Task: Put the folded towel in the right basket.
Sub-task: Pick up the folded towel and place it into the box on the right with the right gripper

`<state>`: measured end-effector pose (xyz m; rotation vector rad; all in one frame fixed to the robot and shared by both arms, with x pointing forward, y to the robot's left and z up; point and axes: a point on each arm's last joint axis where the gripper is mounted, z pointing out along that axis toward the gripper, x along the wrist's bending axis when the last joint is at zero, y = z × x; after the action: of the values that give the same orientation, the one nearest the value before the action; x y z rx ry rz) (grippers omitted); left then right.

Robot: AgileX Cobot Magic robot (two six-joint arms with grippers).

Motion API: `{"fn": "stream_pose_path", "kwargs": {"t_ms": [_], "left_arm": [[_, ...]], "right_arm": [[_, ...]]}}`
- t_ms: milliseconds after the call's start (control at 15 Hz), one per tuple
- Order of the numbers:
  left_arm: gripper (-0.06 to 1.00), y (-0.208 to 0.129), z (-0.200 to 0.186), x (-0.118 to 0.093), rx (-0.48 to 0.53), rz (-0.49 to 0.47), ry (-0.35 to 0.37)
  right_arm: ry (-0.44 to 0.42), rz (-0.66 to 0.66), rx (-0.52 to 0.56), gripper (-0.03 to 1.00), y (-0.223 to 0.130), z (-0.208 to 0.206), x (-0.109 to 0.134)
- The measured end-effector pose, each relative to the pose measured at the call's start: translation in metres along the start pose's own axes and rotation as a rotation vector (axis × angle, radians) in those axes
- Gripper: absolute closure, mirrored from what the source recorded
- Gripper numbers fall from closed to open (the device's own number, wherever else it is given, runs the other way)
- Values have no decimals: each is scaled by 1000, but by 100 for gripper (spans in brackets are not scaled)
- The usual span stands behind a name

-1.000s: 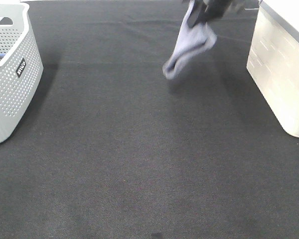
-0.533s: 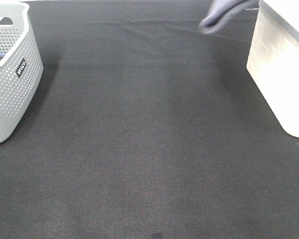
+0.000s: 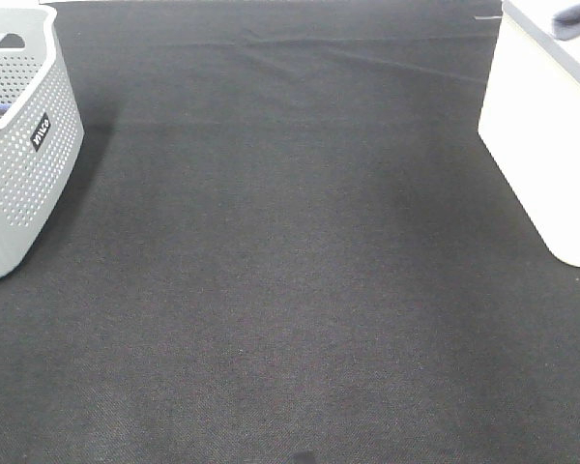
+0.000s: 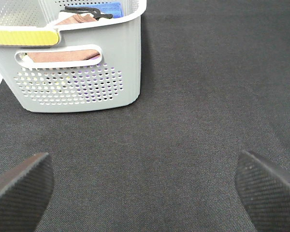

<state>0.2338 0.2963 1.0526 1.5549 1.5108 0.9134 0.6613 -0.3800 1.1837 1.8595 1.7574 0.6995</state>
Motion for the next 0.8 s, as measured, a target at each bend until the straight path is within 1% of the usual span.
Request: {"fn": "stream_pose_path", "kwargs": {"t_ms": [67,133,333,400,467,533,667,733,800], "left_arm": [[-2,0,0,0,0,0,0],[-2,0,0,0,0,0,0],[-2,0,0,0,0,0,0],[-2,0,0,0,0,0,0],[-2,0,0,0,0,0,0],[-2,0,0,0,0,0,0],[-2,0,0,0,0,0,0],[-2,0,0,0,0,0,0],[-2,0,0,0,0,0,0]], "right_arm": [[-2,30,16,89,-2,8,-12],[-1,35,27,89,-4,14,-14],[18,49,132,89,-16,68,-23],[21,53,157,87,-20,81,-24],[23,56,180,81,-24,92,-26],[23,58,198,70,-27,101,-27],[17,65,216,41,-30,109,-29],[17,67,217,31,-30,110,-29],[20,68,215,24,-30,109,-28]]}}
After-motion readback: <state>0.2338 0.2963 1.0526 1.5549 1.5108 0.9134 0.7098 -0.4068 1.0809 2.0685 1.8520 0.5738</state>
